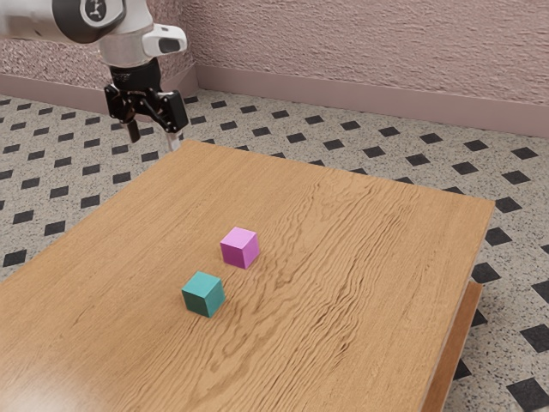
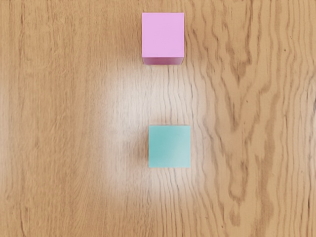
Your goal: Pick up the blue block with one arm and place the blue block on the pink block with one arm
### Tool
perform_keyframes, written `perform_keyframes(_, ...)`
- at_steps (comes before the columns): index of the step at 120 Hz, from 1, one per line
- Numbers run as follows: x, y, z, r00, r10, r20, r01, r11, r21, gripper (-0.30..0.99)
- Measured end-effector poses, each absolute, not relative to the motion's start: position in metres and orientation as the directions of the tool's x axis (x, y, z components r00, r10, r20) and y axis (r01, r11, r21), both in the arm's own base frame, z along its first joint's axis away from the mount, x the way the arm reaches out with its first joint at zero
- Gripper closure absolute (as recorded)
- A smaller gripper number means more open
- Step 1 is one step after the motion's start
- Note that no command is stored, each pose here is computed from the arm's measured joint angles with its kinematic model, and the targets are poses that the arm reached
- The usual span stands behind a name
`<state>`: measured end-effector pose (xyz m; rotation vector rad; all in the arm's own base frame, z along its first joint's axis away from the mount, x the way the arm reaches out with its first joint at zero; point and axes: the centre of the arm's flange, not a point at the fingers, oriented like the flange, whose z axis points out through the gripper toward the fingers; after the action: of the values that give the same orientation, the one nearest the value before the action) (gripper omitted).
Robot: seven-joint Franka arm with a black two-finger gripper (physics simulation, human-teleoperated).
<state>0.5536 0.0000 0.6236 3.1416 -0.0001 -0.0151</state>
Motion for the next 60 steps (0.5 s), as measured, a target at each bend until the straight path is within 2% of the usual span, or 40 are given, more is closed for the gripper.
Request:
perform_keyframes(11,0.549,-0.002,0.663,1.0,-0.008,0.03,-0.009,-1.0,0.029,0.0)
perform_keyframes(30,0.541,-0.003,0.675,1.0,-0.024,0.005,-0.024,-0.999,0.049,0.0)
perform_keyframes(38,0.509,0.0,0.761,0.988,-0.031,0.149,-0.032,-0.999,0.006,0.0)
perform_keyframes(45,0.472,-0.012,0.807,0.98,-0.055,0.191,-0.047,-0.998,-0.047,0.0)
perform_keyframes(50,0.456,-0.05,0.819,0.974,-0.134,0.184,-0.122,-0.99,-0.075,0.0)
perform_keyframes(60,0.46,-0.101,0.798,0.965,-0.246,0.09,-0.238,-0.967,-0.092,0.0)
